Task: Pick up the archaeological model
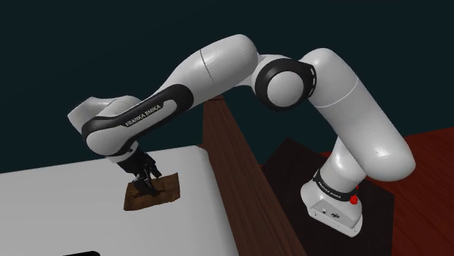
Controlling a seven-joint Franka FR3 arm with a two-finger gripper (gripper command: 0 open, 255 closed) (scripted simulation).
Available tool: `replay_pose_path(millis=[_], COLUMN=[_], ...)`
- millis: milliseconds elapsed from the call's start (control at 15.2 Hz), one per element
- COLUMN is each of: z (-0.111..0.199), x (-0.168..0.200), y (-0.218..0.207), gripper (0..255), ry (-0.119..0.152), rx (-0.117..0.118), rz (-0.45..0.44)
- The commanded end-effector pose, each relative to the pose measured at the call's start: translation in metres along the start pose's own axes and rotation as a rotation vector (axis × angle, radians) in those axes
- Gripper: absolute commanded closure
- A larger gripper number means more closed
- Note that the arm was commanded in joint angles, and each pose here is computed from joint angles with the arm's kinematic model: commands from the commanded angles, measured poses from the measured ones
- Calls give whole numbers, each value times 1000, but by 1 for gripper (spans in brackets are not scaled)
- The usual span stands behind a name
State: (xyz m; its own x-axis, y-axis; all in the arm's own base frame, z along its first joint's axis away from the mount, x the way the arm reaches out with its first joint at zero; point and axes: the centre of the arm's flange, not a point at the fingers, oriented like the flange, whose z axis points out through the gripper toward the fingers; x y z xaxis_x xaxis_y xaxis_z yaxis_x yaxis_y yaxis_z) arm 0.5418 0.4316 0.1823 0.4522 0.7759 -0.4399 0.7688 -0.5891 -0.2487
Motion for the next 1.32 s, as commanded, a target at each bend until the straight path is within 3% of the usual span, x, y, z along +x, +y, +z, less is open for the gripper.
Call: replay_pose_path(millis=[0,594,1254], z=[1,1,-44], x=[1,1,-22], y=[0,0,-13], gripper=[255,255,255], ry=[1,0,0], rx=[0,0,0], rz=[0,0,0])
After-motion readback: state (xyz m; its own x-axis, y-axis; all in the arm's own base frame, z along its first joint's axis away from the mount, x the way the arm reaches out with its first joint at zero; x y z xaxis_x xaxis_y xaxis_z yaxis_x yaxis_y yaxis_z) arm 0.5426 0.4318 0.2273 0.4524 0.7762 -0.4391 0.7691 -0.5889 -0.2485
